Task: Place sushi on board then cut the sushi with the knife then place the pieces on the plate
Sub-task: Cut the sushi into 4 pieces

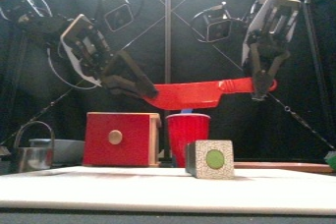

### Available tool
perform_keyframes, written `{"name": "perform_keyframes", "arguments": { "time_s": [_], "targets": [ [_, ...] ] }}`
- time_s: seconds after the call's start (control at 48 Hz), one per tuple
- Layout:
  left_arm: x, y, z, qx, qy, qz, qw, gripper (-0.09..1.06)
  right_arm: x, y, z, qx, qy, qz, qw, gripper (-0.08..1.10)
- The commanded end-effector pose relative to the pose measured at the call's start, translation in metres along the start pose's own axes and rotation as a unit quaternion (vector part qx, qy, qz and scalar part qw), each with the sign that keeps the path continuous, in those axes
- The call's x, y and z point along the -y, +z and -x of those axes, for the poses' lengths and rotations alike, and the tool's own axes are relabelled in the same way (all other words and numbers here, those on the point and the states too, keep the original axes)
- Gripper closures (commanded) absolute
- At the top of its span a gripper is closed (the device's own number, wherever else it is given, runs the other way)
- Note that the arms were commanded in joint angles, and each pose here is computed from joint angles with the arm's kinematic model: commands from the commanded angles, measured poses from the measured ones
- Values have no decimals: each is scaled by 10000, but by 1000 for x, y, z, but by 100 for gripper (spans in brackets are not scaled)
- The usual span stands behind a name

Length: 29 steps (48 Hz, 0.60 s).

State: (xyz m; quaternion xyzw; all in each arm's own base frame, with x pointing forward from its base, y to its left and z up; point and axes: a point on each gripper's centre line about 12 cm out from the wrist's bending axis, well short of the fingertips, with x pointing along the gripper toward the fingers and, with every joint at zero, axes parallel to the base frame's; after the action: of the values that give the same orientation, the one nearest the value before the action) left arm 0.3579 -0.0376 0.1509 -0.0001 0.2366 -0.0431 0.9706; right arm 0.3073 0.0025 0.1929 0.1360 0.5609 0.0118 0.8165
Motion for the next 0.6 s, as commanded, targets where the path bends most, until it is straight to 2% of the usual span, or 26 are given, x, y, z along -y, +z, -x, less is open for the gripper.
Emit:
{"name": "perform_keyframes", "arguments": {
  "time_s": [0.021,0.167,0.333,0.604],
  "targets": [
    [3,0,-8,-54,-55,-127,9999,79,2,-6,13,118,-6,-34,9999,89],
    [-4,-1,-13,-176,-7,-199,9996,79,5,-15,8,20,-53,-32,10000,89],
    [-3,-7,-16,-421,-44,-287,9987,79,9,-23,-1,60,-65,-121,9999,89],
    [-3,-11,-32,-559,-44,-286,9980,79,12,-30,-8,79,-114,-134,9998,89]
  ]
}}
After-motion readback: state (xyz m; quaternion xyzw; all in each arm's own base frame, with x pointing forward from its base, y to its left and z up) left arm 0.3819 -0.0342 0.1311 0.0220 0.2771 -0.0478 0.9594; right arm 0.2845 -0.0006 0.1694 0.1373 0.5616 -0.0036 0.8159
